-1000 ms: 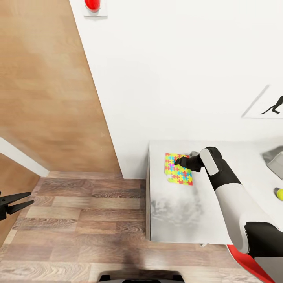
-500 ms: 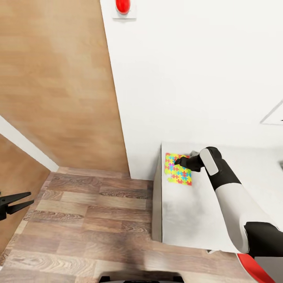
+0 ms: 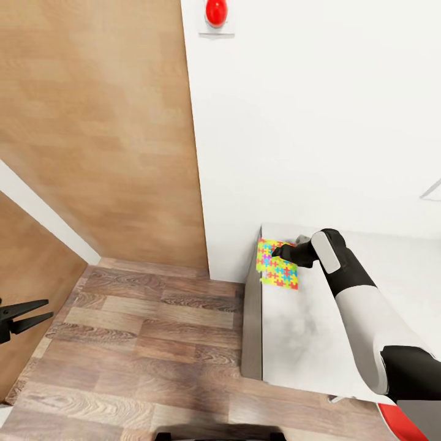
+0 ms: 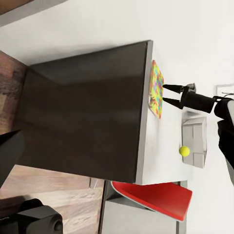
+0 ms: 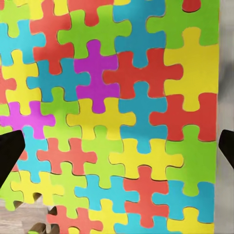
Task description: Put all the toys in the child's room - the three board games (two on the bed and one on the table), the two jigsaw puzzles on the table, and the tennis ball on the table - inside the toy box on the table in the child's room.
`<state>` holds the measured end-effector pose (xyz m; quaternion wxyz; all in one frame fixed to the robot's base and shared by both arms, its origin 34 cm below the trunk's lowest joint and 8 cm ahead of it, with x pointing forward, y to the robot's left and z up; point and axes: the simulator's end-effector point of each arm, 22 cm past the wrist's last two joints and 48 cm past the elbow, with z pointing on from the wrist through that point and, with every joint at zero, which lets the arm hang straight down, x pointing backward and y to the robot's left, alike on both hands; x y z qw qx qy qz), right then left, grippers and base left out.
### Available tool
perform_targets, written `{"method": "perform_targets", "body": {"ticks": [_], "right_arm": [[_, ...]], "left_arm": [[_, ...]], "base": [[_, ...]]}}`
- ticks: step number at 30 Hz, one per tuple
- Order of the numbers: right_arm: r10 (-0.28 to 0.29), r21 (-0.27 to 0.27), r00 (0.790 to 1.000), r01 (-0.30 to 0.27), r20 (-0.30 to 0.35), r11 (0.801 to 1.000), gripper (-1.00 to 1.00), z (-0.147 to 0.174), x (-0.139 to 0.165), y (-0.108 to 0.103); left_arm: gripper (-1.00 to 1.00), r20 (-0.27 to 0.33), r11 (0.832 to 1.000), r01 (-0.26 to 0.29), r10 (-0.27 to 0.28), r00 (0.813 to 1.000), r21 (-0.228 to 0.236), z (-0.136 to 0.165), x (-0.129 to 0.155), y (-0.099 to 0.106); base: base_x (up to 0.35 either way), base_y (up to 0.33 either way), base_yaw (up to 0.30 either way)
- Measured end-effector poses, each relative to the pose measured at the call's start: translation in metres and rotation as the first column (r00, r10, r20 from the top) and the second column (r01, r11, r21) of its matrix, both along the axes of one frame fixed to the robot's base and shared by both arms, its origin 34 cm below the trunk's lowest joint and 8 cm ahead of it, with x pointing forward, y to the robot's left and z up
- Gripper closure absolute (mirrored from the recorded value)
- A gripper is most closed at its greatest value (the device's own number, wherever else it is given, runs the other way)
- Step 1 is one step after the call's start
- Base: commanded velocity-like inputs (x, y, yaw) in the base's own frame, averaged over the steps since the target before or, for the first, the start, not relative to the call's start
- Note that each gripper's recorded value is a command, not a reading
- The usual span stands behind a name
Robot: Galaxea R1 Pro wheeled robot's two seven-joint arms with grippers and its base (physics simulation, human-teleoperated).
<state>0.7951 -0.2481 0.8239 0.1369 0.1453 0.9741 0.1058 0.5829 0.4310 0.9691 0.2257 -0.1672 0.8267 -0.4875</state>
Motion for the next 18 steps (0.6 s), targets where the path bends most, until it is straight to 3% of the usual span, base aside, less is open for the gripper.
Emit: {"method": "perform_targets", "body": {"ticks": [18], "right_arm": [[0.000,0.000,1.000,0.000,0.001,1.000,-1.00,0.0005,0.0003,0.0000]], "left_arm": [[-1.00,0.002,1.000,0.001,-0.001,1.000,0.000,0.0006,0.0002,-0.0005]], "base": [[0.000,0.009,0.003]]}}
